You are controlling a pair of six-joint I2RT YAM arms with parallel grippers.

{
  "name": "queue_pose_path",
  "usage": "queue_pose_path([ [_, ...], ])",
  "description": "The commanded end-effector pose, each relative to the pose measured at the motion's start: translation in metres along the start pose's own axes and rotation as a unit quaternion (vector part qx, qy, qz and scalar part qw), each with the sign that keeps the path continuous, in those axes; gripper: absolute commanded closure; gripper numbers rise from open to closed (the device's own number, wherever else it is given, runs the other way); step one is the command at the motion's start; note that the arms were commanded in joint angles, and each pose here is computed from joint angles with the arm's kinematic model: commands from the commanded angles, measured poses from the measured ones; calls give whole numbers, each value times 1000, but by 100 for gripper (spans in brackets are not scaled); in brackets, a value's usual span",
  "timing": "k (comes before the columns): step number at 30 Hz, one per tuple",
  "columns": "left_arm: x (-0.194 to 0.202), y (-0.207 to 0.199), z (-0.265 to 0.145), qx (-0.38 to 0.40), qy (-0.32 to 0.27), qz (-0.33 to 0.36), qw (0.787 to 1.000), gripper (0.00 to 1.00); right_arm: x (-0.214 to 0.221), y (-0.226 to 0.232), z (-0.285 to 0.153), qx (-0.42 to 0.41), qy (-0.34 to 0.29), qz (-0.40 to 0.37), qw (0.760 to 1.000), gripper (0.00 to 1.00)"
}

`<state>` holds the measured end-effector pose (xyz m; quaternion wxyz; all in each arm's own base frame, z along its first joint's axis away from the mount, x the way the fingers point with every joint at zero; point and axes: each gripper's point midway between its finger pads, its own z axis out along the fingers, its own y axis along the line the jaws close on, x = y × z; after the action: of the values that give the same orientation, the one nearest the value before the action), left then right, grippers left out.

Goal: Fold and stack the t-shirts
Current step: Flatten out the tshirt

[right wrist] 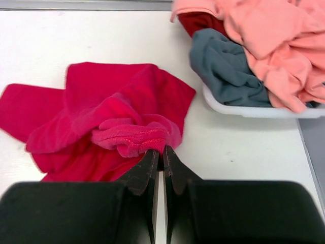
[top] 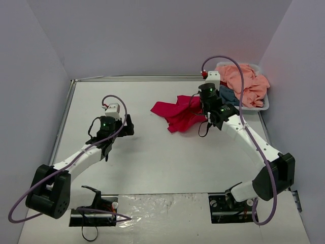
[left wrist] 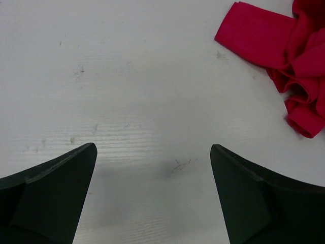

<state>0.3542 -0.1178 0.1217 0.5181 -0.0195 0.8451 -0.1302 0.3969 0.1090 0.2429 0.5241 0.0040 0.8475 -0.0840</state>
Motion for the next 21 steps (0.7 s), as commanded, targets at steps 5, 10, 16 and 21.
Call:
queue_pose_path([
  [5,-22,-29,6,43,-20,4,999,6,26,-40,4,82,23,20,996,100],
  [10,-27,-48,16,63,-14,10,998,6,32,-46,4,92,28,26,995,100],
  [16,-29,-80,43,97,5,1,995,6,37,-48,1,81,31,37,996,100],
  [21,-11,-92,71,111,37,-22,993,4,38,-50,-5,72,28,48,996,100],
])
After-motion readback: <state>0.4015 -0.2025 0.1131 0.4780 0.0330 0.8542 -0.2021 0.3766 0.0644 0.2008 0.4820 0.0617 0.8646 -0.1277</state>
